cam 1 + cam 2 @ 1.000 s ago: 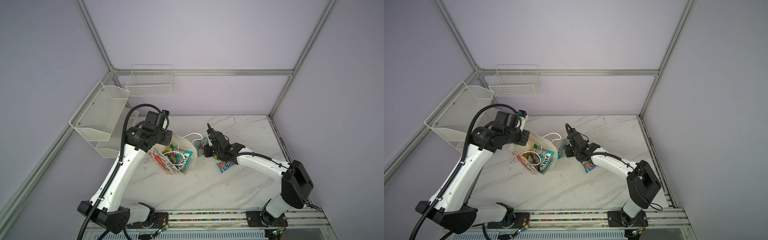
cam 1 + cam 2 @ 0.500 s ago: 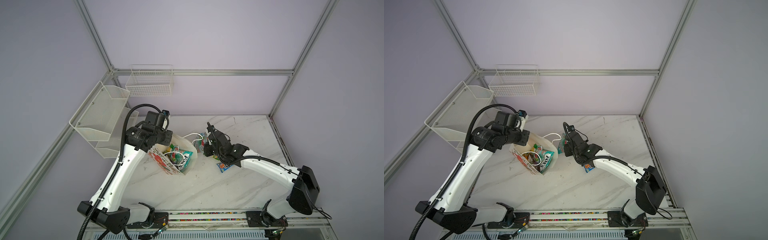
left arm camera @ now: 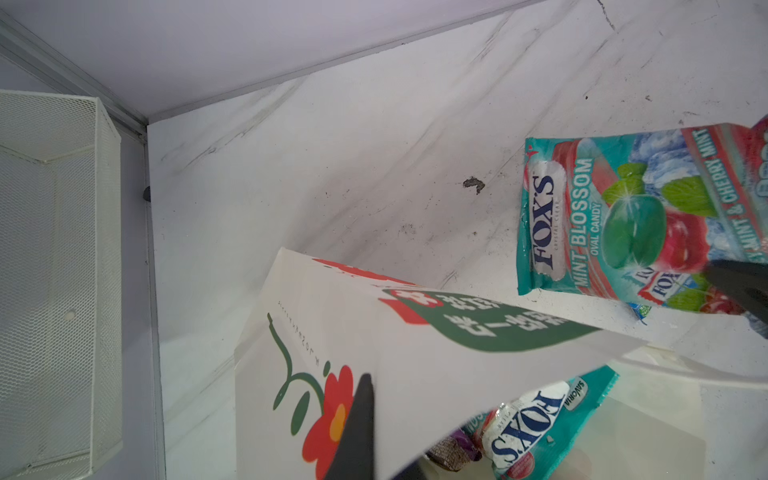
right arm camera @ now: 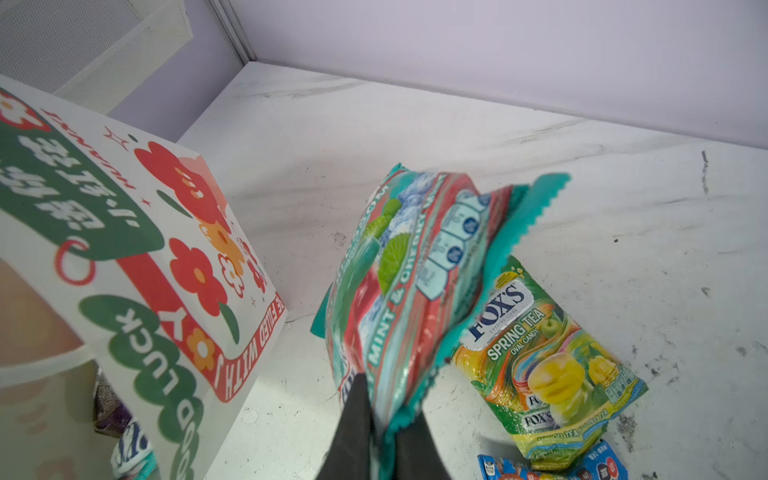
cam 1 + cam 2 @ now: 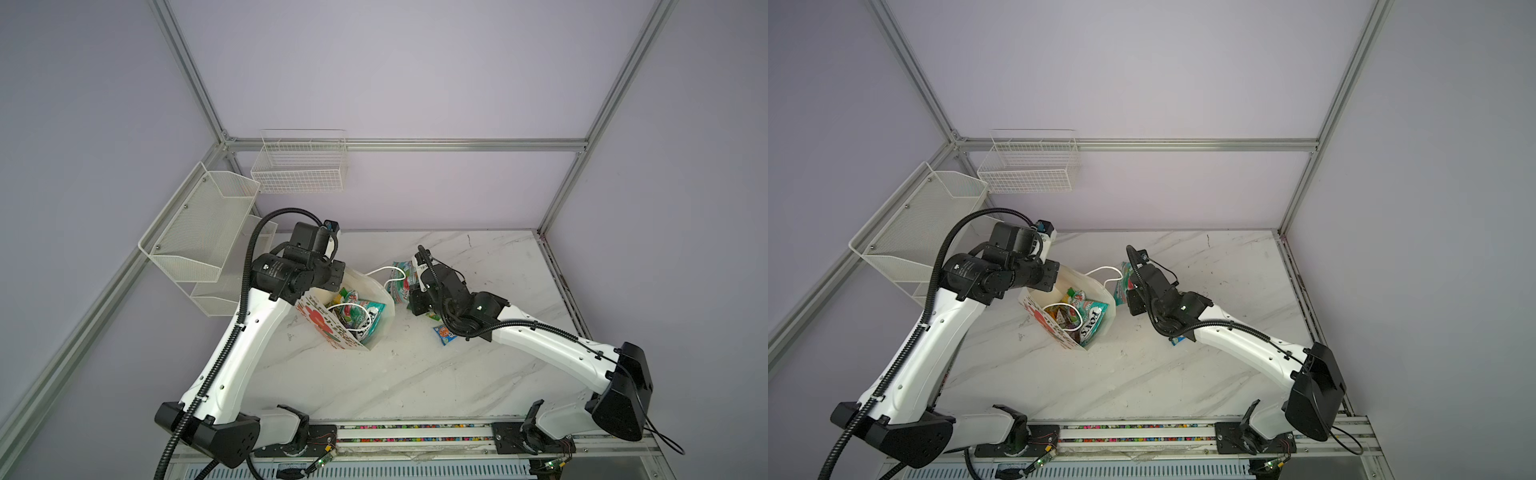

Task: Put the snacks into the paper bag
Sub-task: 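Lift the Mint Blossom bag upward with the right gripper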

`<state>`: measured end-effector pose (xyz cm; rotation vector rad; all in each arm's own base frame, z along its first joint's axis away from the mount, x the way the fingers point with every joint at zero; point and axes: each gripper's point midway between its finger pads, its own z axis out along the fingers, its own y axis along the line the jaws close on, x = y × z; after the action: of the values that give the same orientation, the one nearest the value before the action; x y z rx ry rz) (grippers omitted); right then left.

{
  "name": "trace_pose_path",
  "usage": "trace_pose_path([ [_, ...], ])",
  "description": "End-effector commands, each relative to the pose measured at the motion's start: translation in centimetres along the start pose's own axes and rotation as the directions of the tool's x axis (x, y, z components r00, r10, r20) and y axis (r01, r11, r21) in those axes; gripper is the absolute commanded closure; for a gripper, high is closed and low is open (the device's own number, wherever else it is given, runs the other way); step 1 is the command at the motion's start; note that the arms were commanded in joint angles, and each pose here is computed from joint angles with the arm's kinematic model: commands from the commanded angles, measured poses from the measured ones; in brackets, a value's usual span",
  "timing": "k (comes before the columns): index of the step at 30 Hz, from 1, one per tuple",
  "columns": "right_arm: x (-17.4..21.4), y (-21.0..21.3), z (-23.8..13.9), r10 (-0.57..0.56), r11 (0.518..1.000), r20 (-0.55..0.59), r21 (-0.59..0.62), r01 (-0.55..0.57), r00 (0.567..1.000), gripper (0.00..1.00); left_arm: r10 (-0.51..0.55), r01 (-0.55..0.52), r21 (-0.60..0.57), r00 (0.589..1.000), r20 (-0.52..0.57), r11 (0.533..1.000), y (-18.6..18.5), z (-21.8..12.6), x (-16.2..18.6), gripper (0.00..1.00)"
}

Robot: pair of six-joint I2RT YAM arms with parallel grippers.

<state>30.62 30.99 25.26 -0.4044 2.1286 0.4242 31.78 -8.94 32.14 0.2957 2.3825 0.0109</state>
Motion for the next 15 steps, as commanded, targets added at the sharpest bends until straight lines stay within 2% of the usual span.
trace_pose_path([
  [1,-2.4,0.0,-1.9,-0.002,1.000,0.096,0.001,0.002,0.995,1.00,-0.012,0.012,0.016,0.999,0.051,1.000,-0.1,-1.1,-0.6,1.00],
  [15,-4.6,-0.1,-6.3,0.003,0.999,0.208,-0.054,0.008,0.978,1.00,-0.012,0.011,0.017,0.999,0.047,1.000,-0.1,-1.1,-0.5,1.00],
])
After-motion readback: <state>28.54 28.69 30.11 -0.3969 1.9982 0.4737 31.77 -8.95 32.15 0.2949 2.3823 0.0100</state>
